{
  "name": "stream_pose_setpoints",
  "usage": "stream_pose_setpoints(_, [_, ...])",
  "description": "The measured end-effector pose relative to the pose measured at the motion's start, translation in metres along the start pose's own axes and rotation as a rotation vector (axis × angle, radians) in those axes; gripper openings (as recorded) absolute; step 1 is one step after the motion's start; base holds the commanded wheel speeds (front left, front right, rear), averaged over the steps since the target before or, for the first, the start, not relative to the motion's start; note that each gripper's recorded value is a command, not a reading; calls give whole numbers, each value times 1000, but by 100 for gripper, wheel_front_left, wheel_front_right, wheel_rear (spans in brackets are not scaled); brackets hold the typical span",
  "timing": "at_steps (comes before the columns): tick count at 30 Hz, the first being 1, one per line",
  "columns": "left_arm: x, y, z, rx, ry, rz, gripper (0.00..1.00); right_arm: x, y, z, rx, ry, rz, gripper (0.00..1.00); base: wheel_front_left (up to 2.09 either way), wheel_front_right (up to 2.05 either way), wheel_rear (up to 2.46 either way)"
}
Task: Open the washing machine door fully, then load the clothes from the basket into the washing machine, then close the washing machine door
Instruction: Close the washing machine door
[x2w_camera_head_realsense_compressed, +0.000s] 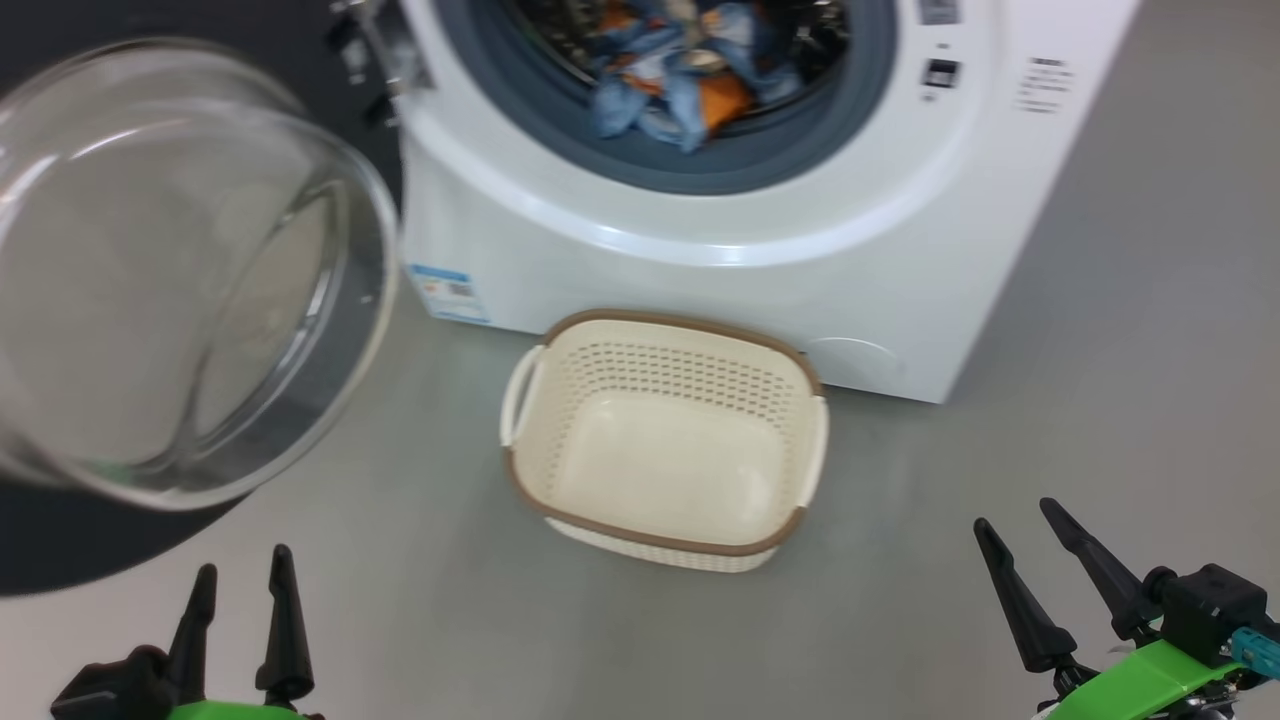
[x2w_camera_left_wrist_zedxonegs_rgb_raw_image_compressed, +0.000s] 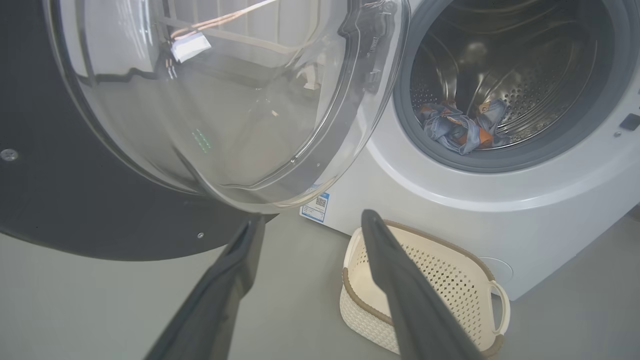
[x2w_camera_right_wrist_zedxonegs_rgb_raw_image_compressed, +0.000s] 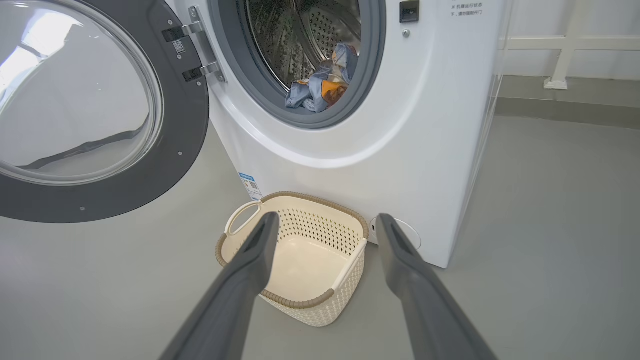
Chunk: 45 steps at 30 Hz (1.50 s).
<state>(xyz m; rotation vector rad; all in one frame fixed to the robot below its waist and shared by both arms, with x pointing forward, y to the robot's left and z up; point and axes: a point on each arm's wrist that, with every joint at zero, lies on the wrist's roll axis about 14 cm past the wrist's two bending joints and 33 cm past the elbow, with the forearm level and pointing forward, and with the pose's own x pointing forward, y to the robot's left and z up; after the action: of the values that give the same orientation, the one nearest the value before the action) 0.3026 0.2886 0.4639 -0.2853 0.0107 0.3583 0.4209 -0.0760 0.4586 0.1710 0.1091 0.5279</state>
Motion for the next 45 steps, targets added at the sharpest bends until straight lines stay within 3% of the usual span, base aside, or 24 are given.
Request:
stream_pose_setpoints(16, [-56,60,12,-48,-41,229,100,54,76,-8,-11,24,269,100,0,0,0])
stream_pose_setpoints(28, [-61,64,22,-69,-75,255,100,60,81,-7,-8,29,293,100,0,0,0])
stream_pose_setpoints(29, [-61,65,24,-74,-84,258,76,60,81,-6,-9,27,292,100,0,0,0])
stream_pose_setpoints(30, [-61,66,28,-76,-98,260,41,60,81,-6,-10,26,292,100,0,0,0])
stream_pose_setpoints(31, [-61,68,34,-83,-119,265,12,59,81,-4,-11,23,290,100,0,0,0])
stream_pose_setpoints(32, [-62,71,41,-83,-142,271,0,59,80,-3,-11,20,288,100,0,0,0])
stream_pose_setpoints(39, [-63,89,101,-43,-326,282,0,54,75,-4,9,20,254,100,0,0,0])
stream_pose_setpoints(45, [-54,111,183,-50,-547,256,0,47,67,-4,20,15,222,100,0,0,0])
